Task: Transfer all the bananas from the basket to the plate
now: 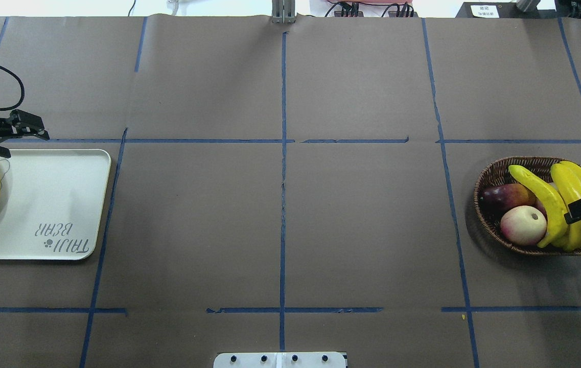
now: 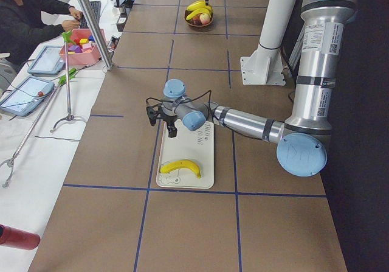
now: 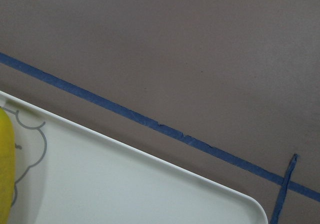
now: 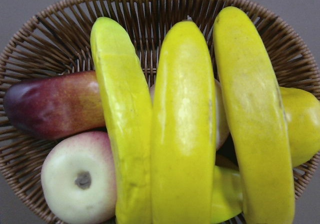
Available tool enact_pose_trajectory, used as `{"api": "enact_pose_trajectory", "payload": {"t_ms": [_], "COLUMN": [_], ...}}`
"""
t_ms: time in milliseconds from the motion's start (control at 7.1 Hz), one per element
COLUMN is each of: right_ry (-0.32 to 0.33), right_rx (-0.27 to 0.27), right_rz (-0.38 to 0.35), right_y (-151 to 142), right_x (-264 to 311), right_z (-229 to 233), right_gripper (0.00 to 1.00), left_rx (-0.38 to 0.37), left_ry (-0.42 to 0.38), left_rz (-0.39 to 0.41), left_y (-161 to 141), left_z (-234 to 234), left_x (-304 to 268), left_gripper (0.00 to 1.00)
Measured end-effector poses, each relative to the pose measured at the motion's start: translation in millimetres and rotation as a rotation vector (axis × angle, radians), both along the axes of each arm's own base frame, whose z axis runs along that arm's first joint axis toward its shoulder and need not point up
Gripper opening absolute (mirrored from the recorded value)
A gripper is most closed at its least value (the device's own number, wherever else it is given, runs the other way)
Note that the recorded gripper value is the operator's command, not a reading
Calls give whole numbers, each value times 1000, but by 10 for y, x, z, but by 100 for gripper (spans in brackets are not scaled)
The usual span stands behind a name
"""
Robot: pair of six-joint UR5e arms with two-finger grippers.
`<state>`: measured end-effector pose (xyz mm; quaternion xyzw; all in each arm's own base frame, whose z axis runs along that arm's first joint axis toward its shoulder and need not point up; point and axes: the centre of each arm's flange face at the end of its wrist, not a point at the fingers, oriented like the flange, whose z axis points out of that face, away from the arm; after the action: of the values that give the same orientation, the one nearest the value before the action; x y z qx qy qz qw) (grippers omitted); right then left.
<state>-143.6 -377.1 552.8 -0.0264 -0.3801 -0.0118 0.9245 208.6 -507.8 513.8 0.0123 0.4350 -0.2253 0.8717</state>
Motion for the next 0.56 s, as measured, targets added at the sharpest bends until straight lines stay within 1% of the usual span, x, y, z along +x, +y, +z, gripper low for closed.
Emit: {"api": "enact_pose_trajectory", "payload": {"t_ms": [141, 282, 423, 563], "right_ry": [3, 8, 14, 17], "right_rx": [-6, -14, -21, -23], "right_rz": [1, 1, 0, -2], "right_y": [-21, -33, -44, -52], "right_x": [-14, -24, -35, -42], "right_z": [34, 83, 140, 173], "right_gripper": [98, 77, 52, 45], "left_rx": [1, 1, 2, 4], "left_ry": [0, 0, 1, 2], "left_rz": [0, 0, 1, 2], "left_y": [0, 0, 1, 4], "left_z": [0, -1, -2, -17], "left_x": [0, 0, 3, 3], "left_gripper": [98, 98, 98, 98]}}
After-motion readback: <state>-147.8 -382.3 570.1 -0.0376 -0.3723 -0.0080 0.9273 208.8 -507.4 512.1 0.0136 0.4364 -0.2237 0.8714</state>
